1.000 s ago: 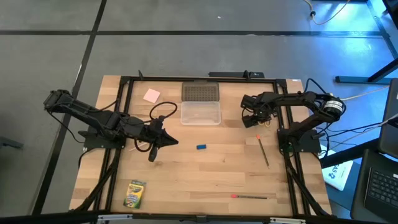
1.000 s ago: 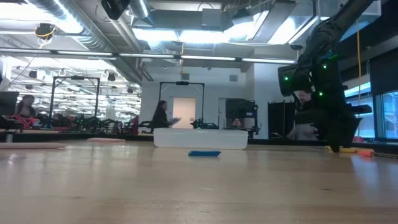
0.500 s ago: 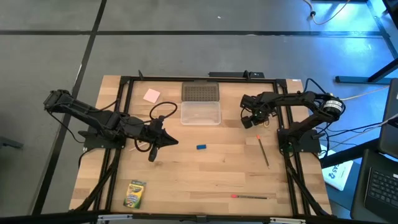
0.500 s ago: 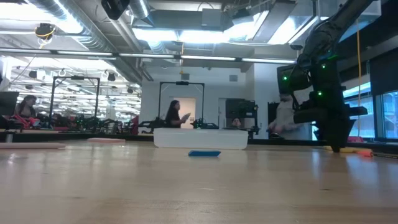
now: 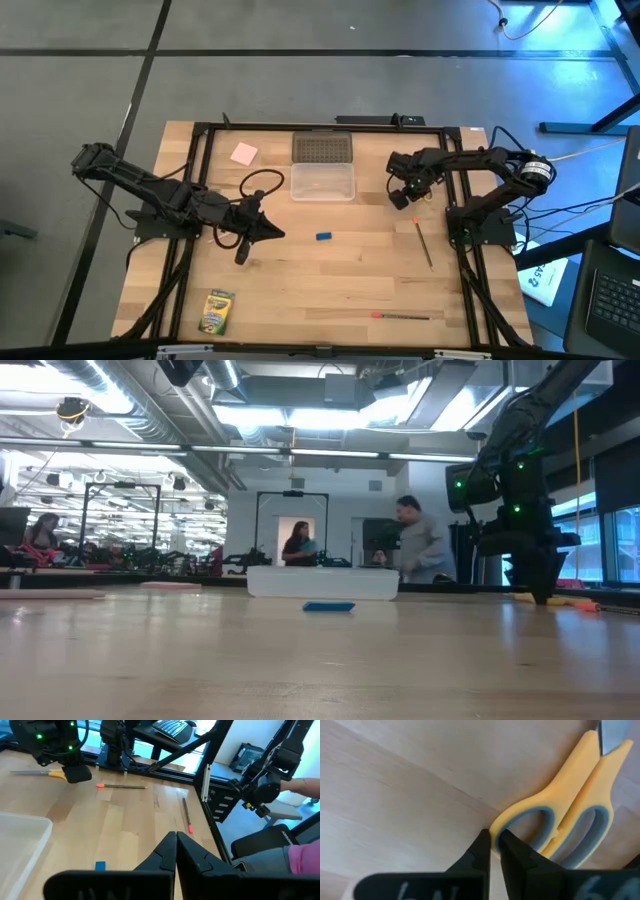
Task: Pack school essentials
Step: Put the yellow scissors into the black supply box
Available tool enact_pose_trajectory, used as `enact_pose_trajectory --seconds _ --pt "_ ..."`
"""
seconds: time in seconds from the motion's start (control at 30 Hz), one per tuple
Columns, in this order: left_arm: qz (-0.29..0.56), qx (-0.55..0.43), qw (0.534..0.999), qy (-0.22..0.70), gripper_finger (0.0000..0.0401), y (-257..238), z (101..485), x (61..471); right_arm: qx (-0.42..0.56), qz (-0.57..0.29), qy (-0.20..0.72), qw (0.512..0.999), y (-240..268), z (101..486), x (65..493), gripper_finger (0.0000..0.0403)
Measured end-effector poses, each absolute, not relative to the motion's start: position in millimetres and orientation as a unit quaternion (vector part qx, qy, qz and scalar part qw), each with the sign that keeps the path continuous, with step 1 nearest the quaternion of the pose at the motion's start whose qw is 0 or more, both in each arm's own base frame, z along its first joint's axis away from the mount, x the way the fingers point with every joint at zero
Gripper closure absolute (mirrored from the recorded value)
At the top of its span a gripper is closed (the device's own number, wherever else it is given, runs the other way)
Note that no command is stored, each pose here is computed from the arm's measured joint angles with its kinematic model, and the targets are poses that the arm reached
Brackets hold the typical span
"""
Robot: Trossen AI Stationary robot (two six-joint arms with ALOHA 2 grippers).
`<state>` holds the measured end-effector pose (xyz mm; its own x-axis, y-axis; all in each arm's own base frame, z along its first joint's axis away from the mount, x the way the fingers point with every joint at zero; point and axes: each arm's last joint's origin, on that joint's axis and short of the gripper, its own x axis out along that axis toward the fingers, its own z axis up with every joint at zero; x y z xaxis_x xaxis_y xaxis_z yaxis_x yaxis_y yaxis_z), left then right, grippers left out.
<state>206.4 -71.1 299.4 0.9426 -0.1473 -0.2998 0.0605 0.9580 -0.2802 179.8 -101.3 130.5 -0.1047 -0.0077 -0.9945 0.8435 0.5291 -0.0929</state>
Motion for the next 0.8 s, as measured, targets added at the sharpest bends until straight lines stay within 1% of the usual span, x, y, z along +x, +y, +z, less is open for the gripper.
enact_pose_trajectory --seconds 0.13,0.27,0.33,0.43,0.53,0.7,0.8 --pt "-0.053 -0.133 0.976 0.161 0.0401 -71 299 206 0.28 -0.358 0.659 0.6 -95 134 188 0.0375" --pt "-0.053 -0.133 0.977 0.161 0.0401 -71 299 206 0.254 -0.347 0.641 0.636 -92 144 203 0.0374" --pt "-0.051 -0.133 0.977 0.161 0.0401 -71 299 207 0.245 -0.337 0.651 0.635 -88 146 205 0.0377" --pt "-0.048 -0.133 0.977 0.16 0.0401 -71 299 207 0.236 -0.328 0.639 0.655 -85 153 215 0.0378" --pt "-0.048 -0.133 0.977 0.16 0.0401 -71 299 207 0.226 -0.318 0.644 0.658 -79 158 220 0.0373" --pt "-0.048 -0.133 0.977 0.16 0.0401 -71 299 207 0.196 -0.308 0.638 0.678 -71 174 233 0.0373" --pt "-0.048 -0.133 0.977 0.16 0.0401 -71 299 207 0.182 -0.291 0.622 0.704 -65 186 245 0.0374"
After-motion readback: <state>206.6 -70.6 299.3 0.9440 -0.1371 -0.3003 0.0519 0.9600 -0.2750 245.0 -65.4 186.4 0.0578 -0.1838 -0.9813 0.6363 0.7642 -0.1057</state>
